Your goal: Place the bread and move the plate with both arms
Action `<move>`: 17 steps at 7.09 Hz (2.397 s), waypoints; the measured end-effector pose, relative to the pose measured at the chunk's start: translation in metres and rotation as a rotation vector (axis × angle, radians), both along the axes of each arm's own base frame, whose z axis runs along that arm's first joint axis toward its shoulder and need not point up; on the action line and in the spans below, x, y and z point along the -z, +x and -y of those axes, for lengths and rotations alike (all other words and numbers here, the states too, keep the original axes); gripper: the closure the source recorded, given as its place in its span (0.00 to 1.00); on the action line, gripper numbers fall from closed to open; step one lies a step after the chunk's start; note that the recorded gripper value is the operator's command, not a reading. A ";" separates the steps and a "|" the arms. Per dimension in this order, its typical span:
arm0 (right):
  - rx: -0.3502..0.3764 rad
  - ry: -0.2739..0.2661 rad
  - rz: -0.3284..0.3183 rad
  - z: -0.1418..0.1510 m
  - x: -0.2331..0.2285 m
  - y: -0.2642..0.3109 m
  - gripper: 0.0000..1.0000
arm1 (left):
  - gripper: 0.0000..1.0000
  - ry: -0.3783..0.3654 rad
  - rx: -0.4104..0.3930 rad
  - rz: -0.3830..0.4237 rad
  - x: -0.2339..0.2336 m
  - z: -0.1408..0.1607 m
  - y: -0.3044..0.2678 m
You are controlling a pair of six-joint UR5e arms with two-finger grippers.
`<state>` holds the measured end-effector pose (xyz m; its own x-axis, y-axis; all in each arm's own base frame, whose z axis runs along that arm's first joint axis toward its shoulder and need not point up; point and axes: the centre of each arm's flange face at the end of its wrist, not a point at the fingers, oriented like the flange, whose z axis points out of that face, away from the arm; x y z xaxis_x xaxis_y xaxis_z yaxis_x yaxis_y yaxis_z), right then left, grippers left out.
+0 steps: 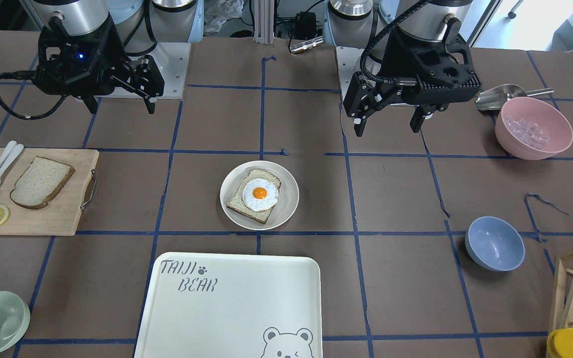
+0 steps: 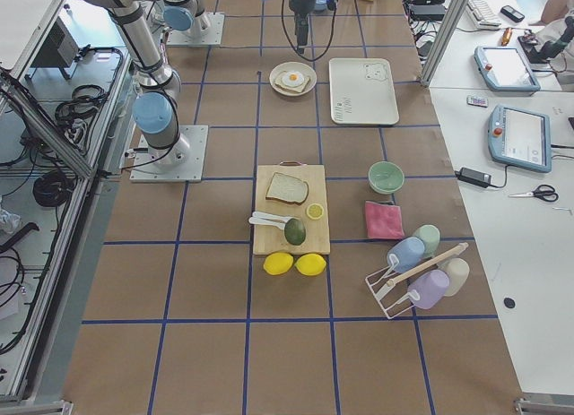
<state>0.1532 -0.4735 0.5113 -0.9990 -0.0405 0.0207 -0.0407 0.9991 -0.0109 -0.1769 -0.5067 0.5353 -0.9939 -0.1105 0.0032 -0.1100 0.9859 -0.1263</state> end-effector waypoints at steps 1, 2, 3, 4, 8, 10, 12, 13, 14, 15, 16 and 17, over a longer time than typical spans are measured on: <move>0.001 -0.026 0.001 0.003 -0.002 0.000 0.00 | 0.00 0.000 0.000 0.000 0.000 0.000 0.000; 0.004 -0.040 -0.002 0.005 -0.004 -0.001 0.00 | 0.00 0.000 0.000 0.000 0.000 0.000 0.000; 0.010 -0.045 -0.007 0.005 -0.004 -0.002 0.00 | 0.00 0.000 0.000 -0.001 0.000 0.000 0.000; 0.019 -0.042 -0.027 0.006 -0.001 -0.004 0.00 | 0.00 0.000 0.000 -0.001 0.000 0.000 0.000; 0.178 0.096 -0.232 0.043 0.069 -0.090 0.01 | 0.00 0.000 0.000 -0.003 0.000 0.000 0.000; 0.292 0.170 -0.232 0.047 0.136 -0.147 0.22 | 0.00 0.000 0.000 -0.003 0.000 0.000 0.000; 0.359 0.224 -0.222 0.048 0.204 -0.185 0.42 | 0.00 0.000 0.000 -0.003 0.000 0.000 0.000; 0.384 0.264 -0.215 0.052 0.236 -0.204 0.42 | 0.00 0.000 0.000 -0.003 0.000 0.000 0.000; 0.410 0.297 -0.204 0.055 0.259 -0.221 0.42 | 0.00 0.000 0.000 -0.003 0.000 0.000 0.000; 0.423 0.308 -0.202 0.057 0.272 -0.231 0.42 | 0.00 0.000 0.000 -0.003 0.000 0.000 0.000; 0.430 0.307 -0.206 0.059 0.280 -0.236 0.42 | 0.00 0.000 0.001 -0.004 0.000 0.000 0.000; 0.436 0.305 -0.209 0.061 0.286 -0.240 0.42 | 0.00 0.000 0.001 -0.005 0.000 0.000 -0.001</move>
<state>-0.0870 -0.5349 0.2252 -0.9004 0.3397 0.2718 0.4061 0.8805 0.2447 -0.1775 -0.5066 0.5353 -0.9939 -0.1099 0.0081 -0.1100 0.9860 -0.1254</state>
